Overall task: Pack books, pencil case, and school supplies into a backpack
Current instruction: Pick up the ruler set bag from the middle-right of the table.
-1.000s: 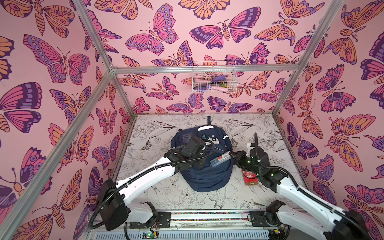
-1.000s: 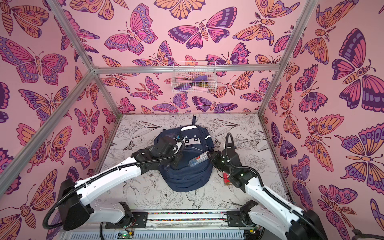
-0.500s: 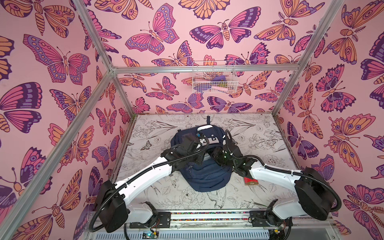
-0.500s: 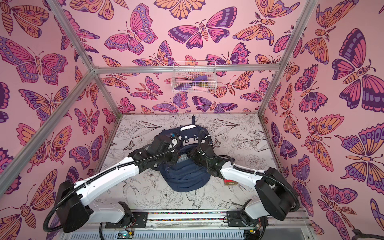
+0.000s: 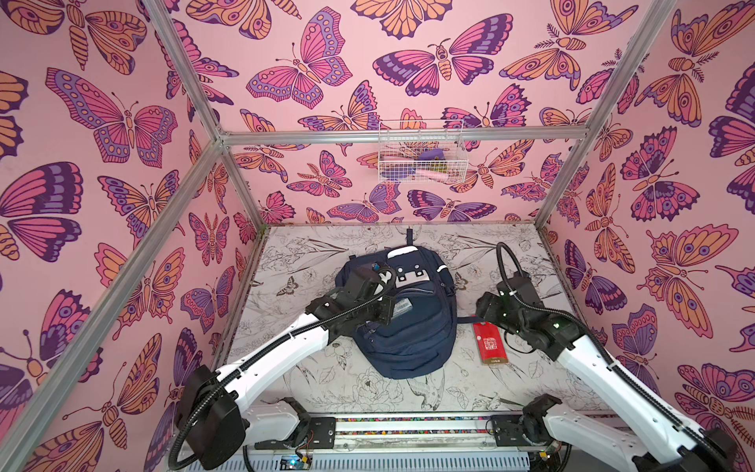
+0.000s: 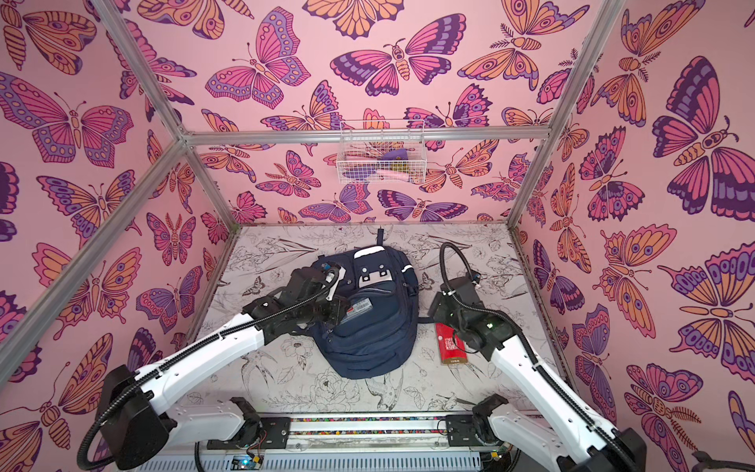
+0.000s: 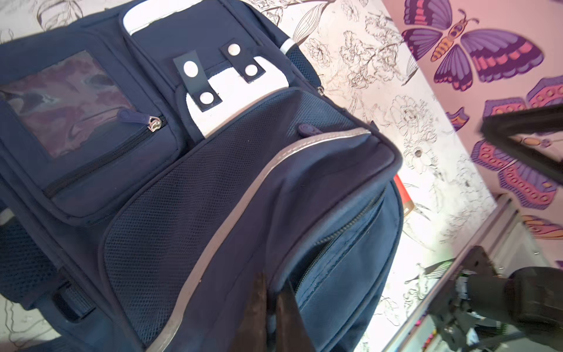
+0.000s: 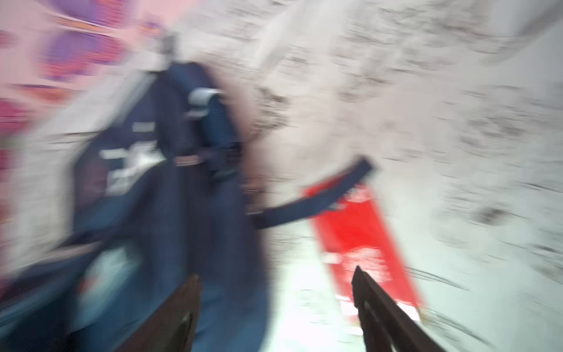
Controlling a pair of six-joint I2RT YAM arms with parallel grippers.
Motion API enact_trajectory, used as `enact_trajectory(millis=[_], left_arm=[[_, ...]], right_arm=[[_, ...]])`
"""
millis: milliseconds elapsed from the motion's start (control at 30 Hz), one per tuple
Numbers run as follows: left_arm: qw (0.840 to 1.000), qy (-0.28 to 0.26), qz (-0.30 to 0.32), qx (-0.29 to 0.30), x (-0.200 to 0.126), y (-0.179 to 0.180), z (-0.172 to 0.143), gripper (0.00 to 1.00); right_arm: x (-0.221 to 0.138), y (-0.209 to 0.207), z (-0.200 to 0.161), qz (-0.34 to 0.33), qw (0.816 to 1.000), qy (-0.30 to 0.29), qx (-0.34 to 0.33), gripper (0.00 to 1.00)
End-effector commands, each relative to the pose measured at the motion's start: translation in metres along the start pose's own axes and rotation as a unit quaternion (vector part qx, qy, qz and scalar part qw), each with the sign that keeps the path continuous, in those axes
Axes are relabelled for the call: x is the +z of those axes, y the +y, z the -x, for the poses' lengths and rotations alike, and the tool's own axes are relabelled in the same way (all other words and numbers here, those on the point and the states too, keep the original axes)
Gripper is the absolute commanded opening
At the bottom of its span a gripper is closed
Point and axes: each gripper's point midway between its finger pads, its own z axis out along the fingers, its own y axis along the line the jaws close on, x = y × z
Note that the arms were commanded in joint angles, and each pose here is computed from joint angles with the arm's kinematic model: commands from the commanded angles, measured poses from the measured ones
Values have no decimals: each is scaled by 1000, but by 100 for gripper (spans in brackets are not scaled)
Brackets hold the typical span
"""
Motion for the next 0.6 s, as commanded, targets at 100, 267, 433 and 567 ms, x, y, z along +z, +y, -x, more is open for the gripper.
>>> enact_trajectory(millis=[100,267,433,567], left_arm=[[998,-4,-13,-69,-8,6,0,0],[995,8,-20,-95,-6,11,-3,0],[994,10,-25,-102,-5,12,0,0],[994,15,-29,-104,-3,12,0,0]], right_arm=[[28,-49,-61,-113,979,155,-75,74],[52,-32,-91,-88,972,204,-83,54],[64,-33,-105,-98,966,220,-88,38],[73,-28,-114,-98,963,228,-102,35]])
